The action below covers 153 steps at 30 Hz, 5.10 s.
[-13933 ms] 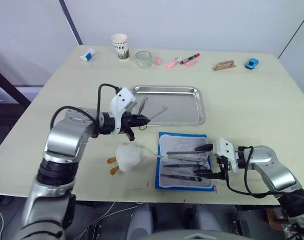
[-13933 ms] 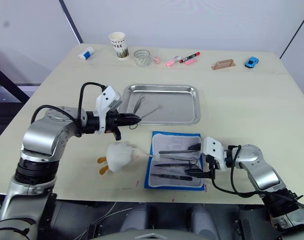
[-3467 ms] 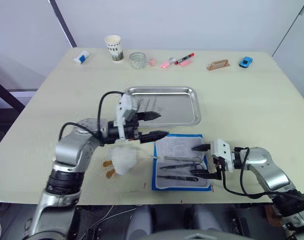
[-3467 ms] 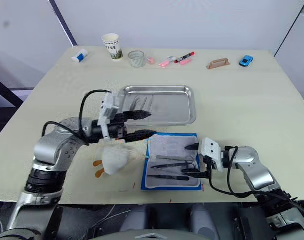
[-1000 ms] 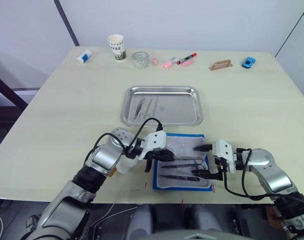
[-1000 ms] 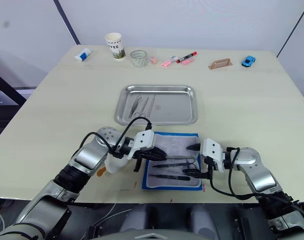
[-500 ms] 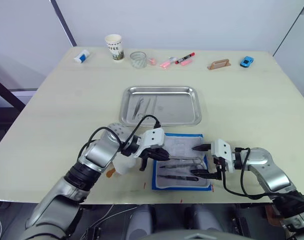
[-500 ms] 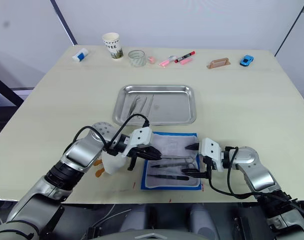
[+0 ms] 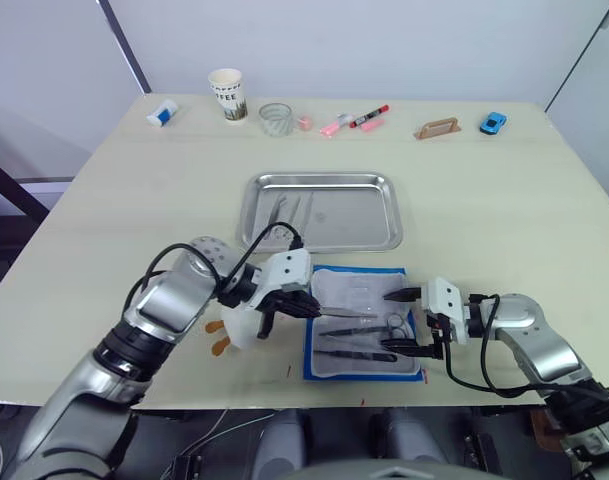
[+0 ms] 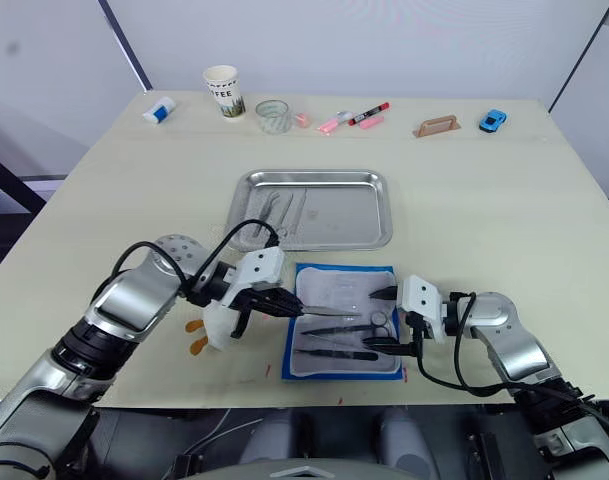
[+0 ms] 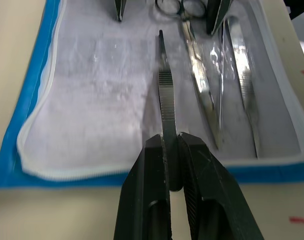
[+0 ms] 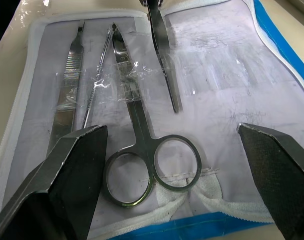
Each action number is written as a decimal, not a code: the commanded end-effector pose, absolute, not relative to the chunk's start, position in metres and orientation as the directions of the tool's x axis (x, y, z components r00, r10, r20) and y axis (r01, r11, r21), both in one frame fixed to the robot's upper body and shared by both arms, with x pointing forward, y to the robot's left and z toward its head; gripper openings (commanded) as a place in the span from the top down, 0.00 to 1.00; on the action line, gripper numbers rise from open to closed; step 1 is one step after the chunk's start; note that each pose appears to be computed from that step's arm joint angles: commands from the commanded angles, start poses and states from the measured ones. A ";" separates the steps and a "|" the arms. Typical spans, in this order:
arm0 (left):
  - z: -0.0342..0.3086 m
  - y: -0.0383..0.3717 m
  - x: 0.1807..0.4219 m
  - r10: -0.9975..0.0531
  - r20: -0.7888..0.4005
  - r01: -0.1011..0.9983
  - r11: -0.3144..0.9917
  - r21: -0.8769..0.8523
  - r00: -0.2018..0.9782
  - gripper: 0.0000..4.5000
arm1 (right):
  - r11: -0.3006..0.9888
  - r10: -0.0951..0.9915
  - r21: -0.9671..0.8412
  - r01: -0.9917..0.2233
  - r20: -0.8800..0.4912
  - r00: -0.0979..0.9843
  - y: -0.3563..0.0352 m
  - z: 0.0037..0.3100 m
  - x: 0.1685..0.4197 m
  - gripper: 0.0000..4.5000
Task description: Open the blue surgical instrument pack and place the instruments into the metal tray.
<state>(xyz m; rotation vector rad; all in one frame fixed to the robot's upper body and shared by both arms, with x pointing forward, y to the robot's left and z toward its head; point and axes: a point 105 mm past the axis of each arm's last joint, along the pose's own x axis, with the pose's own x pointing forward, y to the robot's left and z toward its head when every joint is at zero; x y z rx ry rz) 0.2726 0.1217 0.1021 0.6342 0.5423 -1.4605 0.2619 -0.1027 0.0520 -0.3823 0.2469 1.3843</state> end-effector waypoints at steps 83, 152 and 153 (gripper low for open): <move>0.128 0.078 0.402 -0.139 -0.373 0.130 0.990 -0.050 0.917 0.51 | 0.155 0.852 -0.036 -0.987 -0.500 0.152 -0.117 0.024 0.265 0.00; 0.096 0.109 0.262 -0.951 -0.306 0.990 -0.076 0.122 -0.036 0.02 | 0.194 0.863 -0.048 -0.980 -0.467 0.194 -0.127 0.045 0.253 0.00; 0.094 0.108 0.264 -0.950 -0.309 0.989 -0.081 0.122 -0.040 0.02 | 0.196 0.863 -0.049 -0.979 -0.466 0.196 -0.126 0.045 0.253 0.00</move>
